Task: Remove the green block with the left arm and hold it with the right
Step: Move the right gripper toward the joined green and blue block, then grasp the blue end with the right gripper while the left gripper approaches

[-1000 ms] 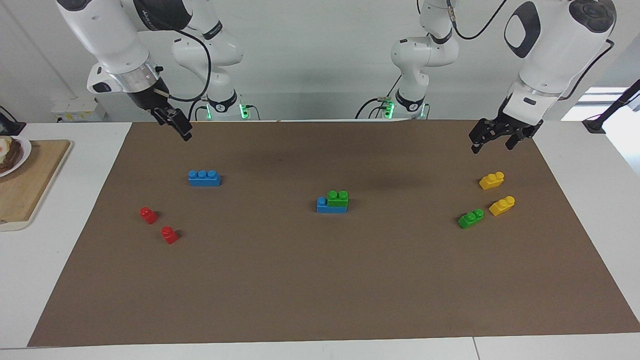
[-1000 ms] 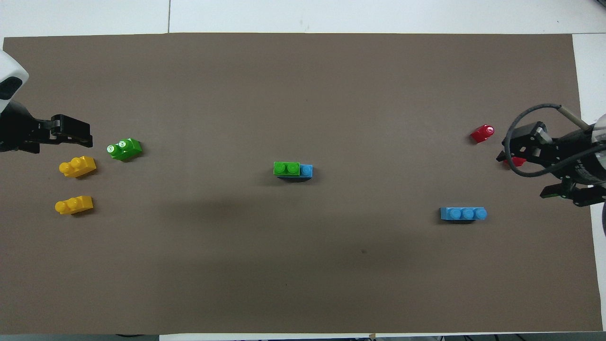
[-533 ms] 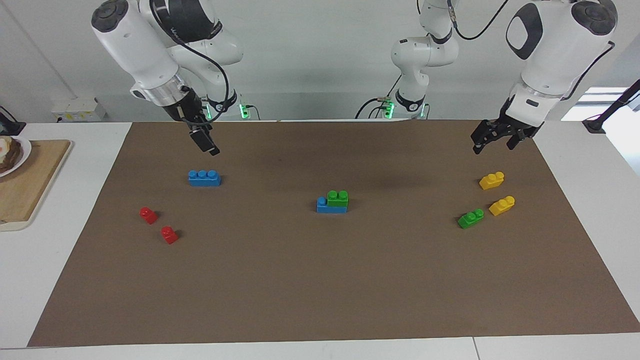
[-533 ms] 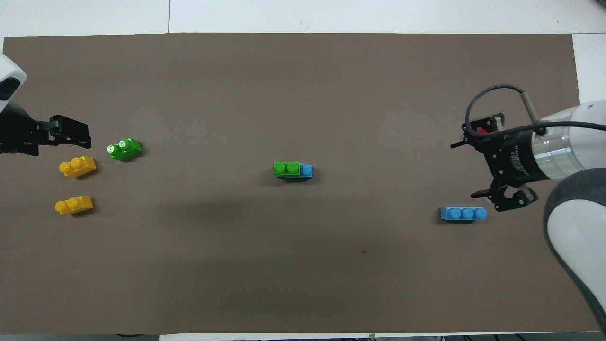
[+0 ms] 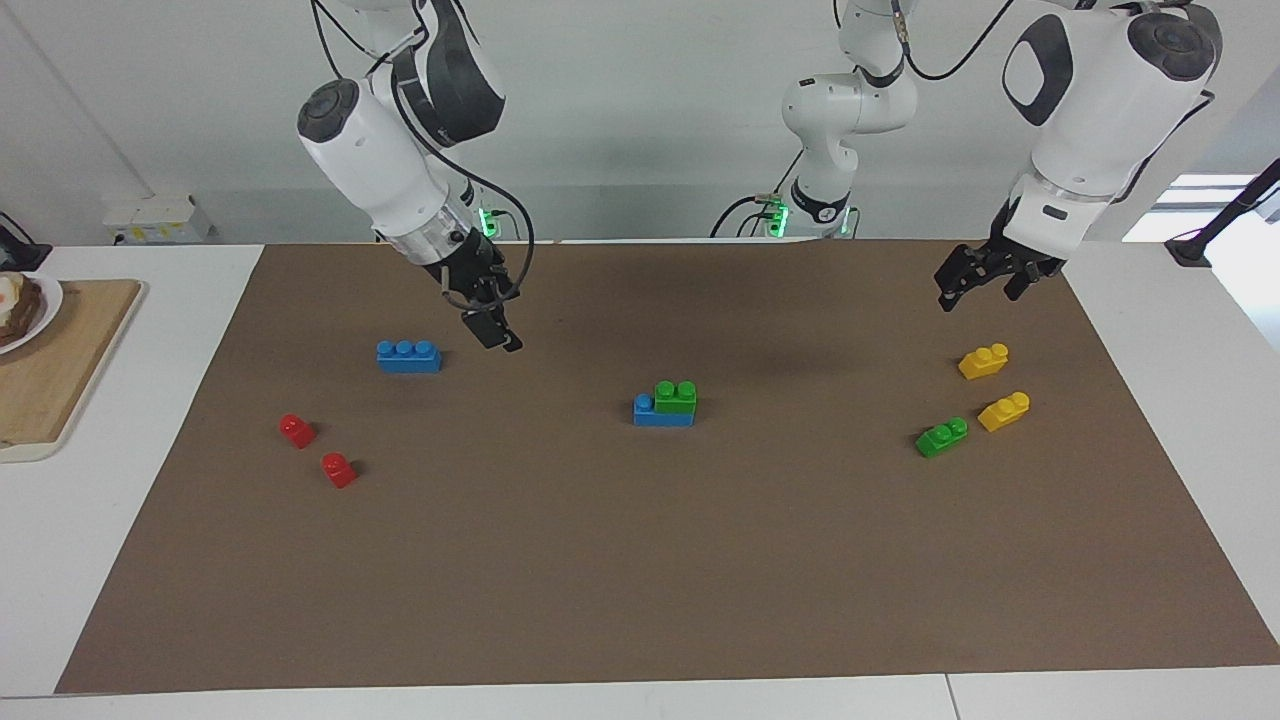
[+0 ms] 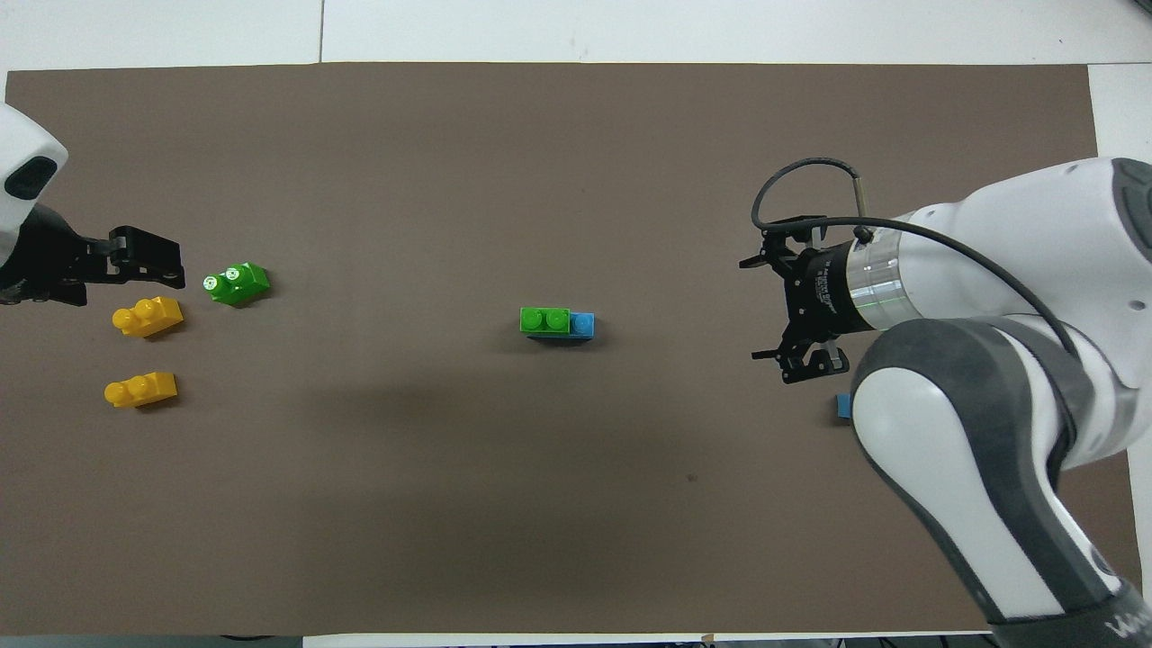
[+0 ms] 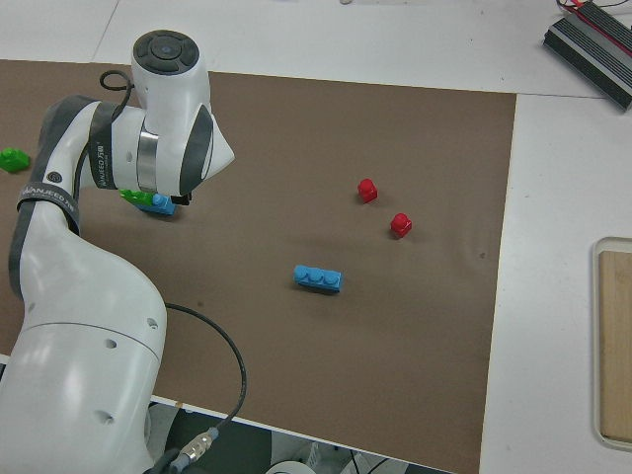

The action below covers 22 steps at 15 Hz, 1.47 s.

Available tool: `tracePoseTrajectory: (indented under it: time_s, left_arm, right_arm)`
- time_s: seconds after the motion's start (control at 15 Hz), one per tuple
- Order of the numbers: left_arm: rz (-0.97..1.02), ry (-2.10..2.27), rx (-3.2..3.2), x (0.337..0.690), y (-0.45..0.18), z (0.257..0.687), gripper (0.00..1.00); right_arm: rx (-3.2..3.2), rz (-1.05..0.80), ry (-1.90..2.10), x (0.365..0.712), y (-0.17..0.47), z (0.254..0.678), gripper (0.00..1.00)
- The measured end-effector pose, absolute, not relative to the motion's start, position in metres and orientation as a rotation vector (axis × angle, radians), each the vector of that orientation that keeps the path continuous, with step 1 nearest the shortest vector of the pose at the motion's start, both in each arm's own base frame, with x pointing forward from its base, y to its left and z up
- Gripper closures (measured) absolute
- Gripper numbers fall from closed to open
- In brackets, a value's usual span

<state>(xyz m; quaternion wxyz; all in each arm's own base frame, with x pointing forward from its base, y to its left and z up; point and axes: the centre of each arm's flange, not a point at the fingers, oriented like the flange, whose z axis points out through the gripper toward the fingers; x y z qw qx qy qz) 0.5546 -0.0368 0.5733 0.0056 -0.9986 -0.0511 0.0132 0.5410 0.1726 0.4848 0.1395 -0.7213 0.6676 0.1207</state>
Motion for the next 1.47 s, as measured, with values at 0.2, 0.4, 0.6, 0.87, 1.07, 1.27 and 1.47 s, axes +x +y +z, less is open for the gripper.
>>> tracePoseTrajectory:
  time_s: [0.2,0.4,0.6,0.87,1.07,1.27,1.47]
  left_arm:
    - [0.034,-0.171,-3.124,0.546,-0.045,0.559,0.00]
    - [0.020,-0.333,-3.110,0.540,-0.064,0.556,0.00]
    - [0.000,-0.496,-3.107,0.539,-0.076,0.557,0.00]
    - [-0.003,-0.664,-3.085,0.532,-0.105,0.548,0.00]
    - [-0.034,-0.884,-3.040,0.531,-0.112,0.547,0.00]
    - [-0.031,-1.058,-2.988,0.529,-0.120,0.544,0.00]
    - [0.001,-1.256,-2.899,0.522,-0.140,0.531,0.00]
  right_arm:
    - [-2.056,0.365,1.967,0.544,0.199,0.453,0.00]
    - [-2.036,0.401,1.976,0.544,0.216,0.426,0.00]
    - [-2.003,0.439,1.981,0.537,0.234,0.405,0.00]
    - [-1.964,0.462,1.997,0.531,0.244,0.386,0.00]
    - [-1.904,0.458,2.019,0.531,0.252,0.379,0.00]
    - [-1.861,0.436,2.034,0.530,0.264,0.374,0.00]
    - [-1.859,0.396,2.028,0.528,0.279,0.360,0.00]
